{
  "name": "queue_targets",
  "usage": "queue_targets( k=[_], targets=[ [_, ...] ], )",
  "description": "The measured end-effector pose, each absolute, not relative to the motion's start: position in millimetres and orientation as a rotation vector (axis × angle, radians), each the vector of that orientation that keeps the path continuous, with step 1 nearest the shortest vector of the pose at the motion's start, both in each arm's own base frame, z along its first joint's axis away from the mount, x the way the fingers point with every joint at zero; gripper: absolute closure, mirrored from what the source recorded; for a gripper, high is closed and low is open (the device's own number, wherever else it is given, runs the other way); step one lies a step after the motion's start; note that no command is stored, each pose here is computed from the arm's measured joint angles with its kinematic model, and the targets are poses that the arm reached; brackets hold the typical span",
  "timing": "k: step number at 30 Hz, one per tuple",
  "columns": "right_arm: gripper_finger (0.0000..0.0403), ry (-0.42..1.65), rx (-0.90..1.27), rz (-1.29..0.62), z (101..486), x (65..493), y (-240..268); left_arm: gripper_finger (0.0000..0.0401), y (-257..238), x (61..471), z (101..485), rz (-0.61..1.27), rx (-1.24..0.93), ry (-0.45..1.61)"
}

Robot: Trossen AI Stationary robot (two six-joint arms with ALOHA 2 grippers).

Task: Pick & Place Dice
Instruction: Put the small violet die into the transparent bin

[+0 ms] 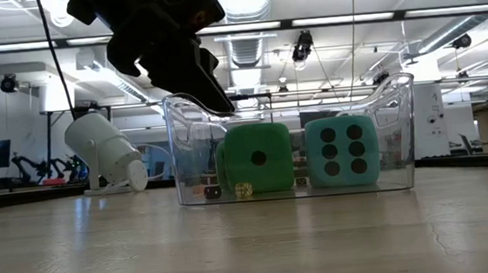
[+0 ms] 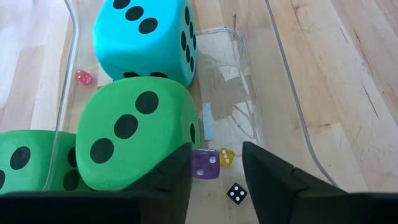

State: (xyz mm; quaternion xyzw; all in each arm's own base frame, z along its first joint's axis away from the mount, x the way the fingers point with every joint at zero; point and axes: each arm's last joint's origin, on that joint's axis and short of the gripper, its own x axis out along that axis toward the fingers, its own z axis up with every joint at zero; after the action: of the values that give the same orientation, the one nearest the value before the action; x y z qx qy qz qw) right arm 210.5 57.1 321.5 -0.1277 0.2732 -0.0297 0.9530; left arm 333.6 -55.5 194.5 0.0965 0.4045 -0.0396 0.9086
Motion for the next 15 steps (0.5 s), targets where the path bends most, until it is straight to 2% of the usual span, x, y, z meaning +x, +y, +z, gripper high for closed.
queue_targets(
  k=[15],
  targets=[
    [0.0003,0.555,-0.26,-0.06,321.6,210.5,57.1,0.0255,-53.8,336.5,198.9,-0.074,0.227,0.824]
  ],
)
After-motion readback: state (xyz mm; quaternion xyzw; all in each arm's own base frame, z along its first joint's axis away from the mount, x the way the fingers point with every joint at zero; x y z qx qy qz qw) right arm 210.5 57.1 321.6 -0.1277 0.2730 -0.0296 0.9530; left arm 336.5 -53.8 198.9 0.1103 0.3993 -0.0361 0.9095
